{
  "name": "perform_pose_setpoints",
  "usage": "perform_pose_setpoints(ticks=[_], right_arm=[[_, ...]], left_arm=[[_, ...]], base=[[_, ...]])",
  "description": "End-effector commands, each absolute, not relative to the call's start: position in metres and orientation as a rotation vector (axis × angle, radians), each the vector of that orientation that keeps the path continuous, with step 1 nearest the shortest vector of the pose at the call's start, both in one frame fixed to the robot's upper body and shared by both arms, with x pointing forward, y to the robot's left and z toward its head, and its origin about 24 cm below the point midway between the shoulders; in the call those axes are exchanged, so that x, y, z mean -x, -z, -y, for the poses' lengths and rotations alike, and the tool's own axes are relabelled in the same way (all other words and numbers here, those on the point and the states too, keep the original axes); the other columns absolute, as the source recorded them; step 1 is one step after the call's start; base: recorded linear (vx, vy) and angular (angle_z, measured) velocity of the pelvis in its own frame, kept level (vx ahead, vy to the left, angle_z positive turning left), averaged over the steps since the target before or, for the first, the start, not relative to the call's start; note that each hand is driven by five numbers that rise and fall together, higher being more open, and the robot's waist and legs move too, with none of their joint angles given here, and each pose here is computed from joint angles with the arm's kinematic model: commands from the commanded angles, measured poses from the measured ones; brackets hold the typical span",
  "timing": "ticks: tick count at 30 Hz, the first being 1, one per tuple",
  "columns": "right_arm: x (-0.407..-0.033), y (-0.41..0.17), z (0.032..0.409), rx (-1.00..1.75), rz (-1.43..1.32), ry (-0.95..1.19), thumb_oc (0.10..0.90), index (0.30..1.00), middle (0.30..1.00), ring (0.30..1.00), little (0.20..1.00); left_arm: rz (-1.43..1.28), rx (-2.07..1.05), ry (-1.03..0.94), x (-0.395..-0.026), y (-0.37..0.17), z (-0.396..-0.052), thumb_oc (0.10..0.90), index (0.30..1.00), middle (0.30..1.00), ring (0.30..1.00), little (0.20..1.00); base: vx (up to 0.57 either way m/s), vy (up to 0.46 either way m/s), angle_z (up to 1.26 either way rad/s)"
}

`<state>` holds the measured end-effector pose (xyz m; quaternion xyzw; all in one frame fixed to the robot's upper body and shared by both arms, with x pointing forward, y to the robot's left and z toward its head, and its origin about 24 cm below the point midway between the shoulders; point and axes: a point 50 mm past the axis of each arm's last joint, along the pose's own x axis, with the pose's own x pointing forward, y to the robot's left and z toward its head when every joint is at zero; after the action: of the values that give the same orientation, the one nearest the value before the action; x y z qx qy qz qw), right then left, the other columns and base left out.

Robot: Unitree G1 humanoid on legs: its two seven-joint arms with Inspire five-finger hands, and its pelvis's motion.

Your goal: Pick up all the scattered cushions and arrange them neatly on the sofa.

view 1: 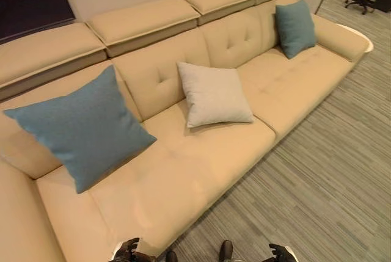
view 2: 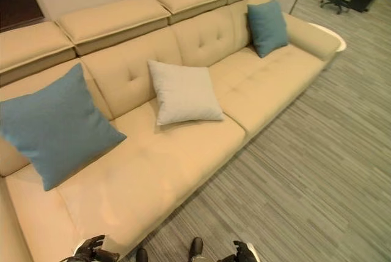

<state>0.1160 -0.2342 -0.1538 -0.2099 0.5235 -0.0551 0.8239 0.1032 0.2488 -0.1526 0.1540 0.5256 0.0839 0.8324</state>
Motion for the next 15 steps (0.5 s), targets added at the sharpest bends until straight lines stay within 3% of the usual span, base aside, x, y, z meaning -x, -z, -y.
perform_pose_setpoints(ticks=[1, 8, 15], right_arm=[[-0.141, 0.139, 0.255, 0.521, -1.023, 0.158, 0.800, 0.900, 0.900, 0.900, 0.900], [-0.133, 0.140, 0.263, 0.514, -1.042, 0.198, 0.800, 0.900, 0.900, 0.900, 0.900], [-0.128, 0.140, 0.268, 0.530, -1.056, 0.211, 0.800, 0.900, 0.900, 0.900, 0.900]], left_arm=[[-1.047, -0.341, -0.159, -0.127, 0.149, -0.239, 0.800, 0.900, 0.900, 0.900, 0.900], [-1.034, -0.312, -0.116, -0.133, 0.151, -0.222, 0.800, 0.900, 0.900, 0.900, 0.900], [-1.033, -0.308, -0.104, -0.134, 0.151, -0.219, 0.800, 0.900, 0.900, 0.900, 0.900]], base=[[0.13, -0.196, -0.10], [0.12, -0.258, -0.07], [0.18, -0.134, 0.06]])
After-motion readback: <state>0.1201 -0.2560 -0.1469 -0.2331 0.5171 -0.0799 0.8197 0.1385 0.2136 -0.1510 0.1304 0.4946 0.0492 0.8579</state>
